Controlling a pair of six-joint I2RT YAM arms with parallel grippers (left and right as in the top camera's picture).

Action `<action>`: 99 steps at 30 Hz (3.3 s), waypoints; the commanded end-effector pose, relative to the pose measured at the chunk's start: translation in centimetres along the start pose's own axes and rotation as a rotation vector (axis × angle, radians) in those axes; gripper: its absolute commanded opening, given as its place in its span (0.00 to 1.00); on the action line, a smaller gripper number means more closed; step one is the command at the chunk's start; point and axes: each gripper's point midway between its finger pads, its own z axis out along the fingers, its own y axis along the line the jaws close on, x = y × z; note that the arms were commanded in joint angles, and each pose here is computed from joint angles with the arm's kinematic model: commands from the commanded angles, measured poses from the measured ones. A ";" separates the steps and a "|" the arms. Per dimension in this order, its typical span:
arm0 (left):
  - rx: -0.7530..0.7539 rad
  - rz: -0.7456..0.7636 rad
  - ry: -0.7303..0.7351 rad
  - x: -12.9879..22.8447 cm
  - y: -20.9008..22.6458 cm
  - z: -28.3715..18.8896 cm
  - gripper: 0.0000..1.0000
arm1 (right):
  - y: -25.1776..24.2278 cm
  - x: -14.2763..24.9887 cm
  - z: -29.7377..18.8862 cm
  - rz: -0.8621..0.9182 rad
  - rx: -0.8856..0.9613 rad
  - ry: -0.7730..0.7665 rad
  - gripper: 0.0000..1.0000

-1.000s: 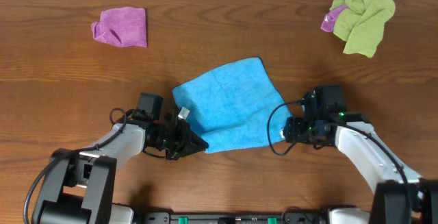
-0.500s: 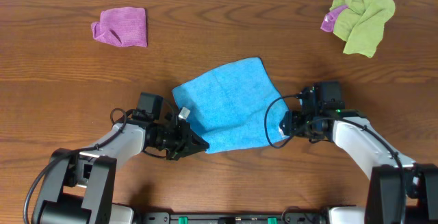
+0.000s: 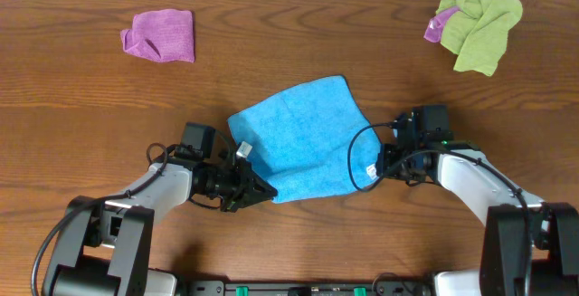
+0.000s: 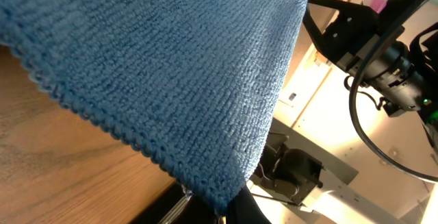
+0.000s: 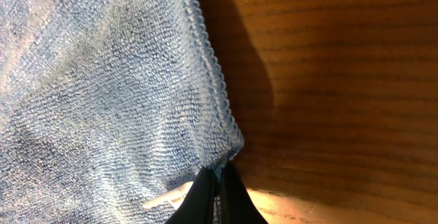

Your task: Fold the cloth

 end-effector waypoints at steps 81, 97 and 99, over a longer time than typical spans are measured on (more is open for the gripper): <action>-0.070 0.023 -0.544 -11.8 -1.8 -4.4 0.12 | 4.1 -8.5 -2.5 -0.037 -0.047 -0.407 0.01; -0.135 -0.007 -0.596 -12.1 -1.2 -3.7 0.51 | 4.2 -8.5 -2.6 -0.038 -0.045 -0.400 0.01; -0.131 -0.007 -0.606 -12.2 -1.5 -3.5 0.51 | 4.2 -8.5 -2.6 -0.038 -0.045 -0.400 0.01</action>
